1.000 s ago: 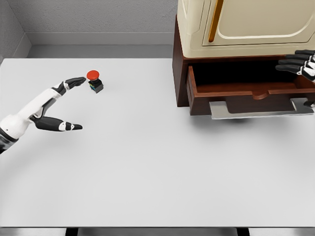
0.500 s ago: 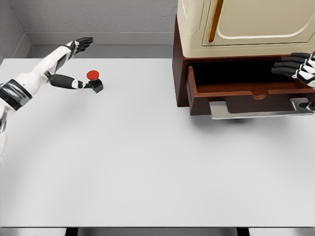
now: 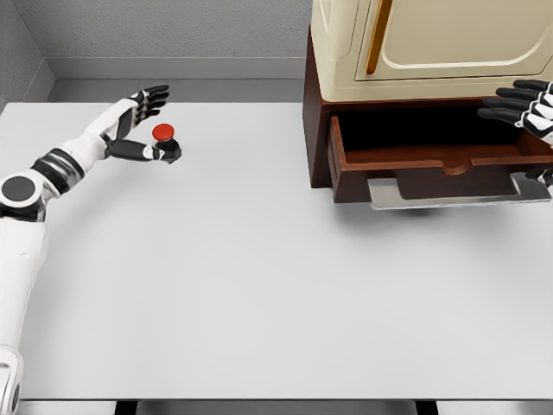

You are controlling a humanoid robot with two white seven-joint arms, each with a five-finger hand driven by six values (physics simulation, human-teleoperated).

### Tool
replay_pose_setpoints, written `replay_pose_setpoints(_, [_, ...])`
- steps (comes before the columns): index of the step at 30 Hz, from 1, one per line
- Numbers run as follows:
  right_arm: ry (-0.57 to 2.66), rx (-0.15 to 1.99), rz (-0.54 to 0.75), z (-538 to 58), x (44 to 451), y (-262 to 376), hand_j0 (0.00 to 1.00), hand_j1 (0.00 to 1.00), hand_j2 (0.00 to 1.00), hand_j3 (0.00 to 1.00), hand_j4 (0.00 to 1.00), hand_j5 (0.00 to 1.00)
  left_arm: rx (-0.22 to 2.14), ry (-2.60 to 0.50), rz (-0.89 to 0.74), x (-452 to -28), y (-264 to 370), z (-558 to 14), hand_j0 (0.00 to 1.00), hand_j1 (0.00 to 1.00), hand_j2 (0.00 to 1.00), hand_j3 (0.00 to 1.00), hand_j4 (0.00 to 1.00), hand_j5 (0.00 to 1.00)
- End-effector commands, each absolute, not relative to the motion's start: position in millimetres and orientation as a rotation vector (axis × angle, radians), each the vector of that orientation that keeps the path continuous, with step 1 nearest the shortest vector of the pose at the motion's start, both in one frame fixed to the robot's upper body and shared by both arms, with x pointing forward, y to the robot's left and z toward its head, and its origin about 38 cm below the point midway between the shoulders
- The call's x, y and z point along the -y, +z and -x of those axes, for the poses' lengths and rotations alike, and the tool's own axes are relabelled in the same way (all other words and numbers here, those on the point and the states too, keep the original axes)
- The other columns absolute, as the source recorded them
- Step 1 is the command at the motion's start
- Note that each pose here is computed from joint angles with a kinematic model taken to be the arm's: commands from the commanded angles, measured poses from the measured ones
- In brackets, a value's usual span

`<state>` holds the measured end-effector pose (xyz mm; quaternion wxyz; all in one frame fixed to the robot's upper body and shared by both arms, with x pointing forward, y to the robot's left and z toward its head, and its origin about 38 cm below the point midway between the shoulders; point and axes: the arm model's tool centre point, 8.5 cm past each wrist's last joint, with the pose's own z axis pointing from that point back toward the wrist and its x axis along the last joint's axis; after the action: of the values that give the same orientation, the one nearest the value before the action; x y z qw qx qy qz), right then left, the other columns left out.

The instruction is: Put the switch into the drawer with left arm, and close the drawer with right arm

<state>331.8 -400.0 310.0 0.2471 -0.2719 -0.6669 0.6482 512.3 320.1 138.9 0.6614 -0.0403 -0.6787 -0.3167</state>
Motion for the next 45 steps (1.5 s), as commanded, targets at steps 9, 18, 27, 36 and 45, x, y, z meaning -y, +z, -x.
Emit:
replay_pose_setpoints(9, [1.757,1.826,0.745,-332.1,400.5,310.7,1.0,1.0,1.0,1.0,1.0,1.0,1.502,-0.63,0.065,-326.6,125.2,-520.1,1.0,1.0,1.0,1.0,1.0,1.0])
replay_pose_setpoints(18, [1.689,1.858,0.731,-333.1,400.2,297.9,1.0,1.0,1.0,1.0,1.0,1.0,1.491,-0.573,0.037,-324.9,121.0,-528.5,1.0,1.0,1.0,1.0,1.0,1.0])
replay_pose_setpoints(27, [1.673,1.816,0.784,-337.8,416.7,299.7,1.0,1.0,1.0,1.0,1.0,1.0,1.468,-0.553,0.036,-306.9,112.2,-536.7,1.0,1.0,1.0,1.0,1.0,1.0])
replay_pose_setpoints(36, [1.655,1.79,0.807,-340.3,427.3,298.3,0.86,0.86,0.86,0.86,0.86,0.86,1.431,-0.536,0.036,-307.5,99.3,-535.2,1.0,1.0,1.0,1.0,1.0,1.0])
replay_pose_setpoints(45, [1.649,1.775,0.816,-341.4,432.0,296.9,0.8,0.8,0.8,0.8,0.8,0.8,1.385,-0.497,0.001,-317.0,87.2,-535.6,1.0,1.0,1.0,1.0,1.0,1.0])
